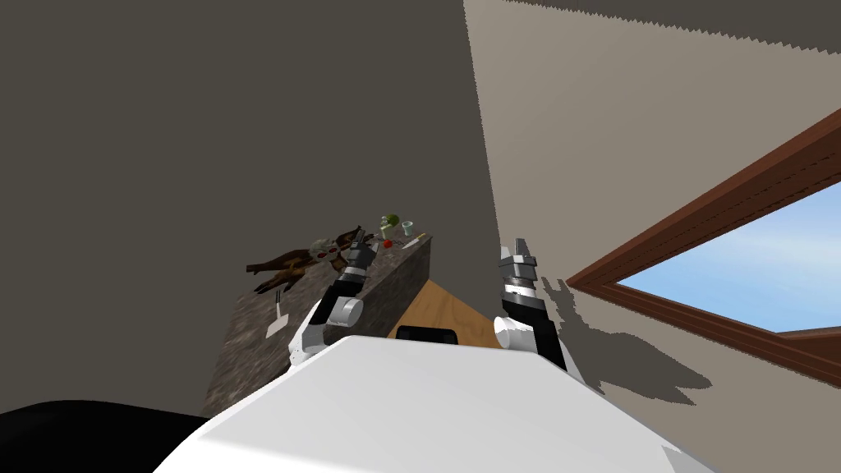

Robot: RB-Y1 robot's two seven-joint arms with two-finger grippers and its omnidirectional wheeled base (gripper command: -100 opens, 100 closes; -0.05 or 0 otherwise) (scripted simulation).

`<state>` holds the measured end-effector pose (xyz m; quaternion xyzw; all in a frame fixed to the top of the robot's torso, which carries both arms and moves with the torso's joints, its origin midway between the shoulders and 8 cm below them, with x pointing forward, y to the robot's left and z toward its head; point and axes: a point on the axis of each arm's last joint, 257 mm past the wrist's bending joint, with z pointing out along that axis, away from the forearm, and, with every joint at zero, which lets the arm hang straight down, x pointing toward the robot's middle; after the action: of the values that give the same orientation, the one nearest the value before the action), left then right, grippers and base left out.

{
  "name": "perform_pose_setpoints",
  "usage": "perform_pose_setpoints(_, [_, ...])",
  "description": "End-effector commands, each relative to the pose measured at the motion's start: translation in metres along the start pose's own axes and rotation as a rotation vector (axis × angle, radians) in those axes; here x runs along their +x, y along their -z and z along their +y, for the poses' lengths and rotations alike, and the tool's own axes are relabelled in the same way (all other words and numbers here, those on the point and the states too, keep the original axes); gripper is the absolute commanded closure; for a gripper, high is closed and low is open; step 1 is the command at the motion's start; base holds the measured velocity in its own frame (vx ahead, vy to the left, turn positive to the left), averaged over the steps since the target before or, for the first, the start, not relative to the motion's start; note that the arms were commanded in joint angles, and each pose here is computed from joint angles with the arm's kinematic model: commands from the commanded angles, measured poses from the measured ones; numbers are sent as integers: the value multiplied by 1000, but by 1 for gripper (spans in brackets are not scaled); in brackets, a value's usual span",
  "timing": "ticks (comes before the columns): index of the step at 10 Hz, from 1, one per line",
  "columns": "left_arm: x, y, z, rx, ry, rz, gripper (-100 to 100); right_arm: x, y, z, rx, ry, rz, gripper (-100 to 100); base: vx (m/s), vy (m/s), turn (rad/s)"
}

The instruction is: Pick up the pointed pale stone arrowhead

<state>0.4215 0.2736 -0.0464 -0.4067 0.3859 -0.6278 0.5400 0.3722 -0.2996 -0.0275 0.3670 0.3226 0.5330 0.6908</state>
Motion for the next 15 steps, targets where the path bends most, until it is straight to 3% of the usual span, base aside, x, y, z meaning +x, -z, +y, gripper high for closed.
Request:
perform_pose_setpoints(1, [0, -5, 8, -39, 15, 8, -100, 0, 0, 0, 0, 0, 0, 0, -9, -26, -20])
perform_pose_setpoints(10, [-7, -15, 53, -242, 40, 17, -100, 0, 0, 0, 0, 0, 0, 0, -2, -17, -11])
perform_pose_setpoints(15, [-12, -12, 81, -366, 40, 9, -100, 0, 0, 0, 0, 0, 0, 0, 3, -13, -12])
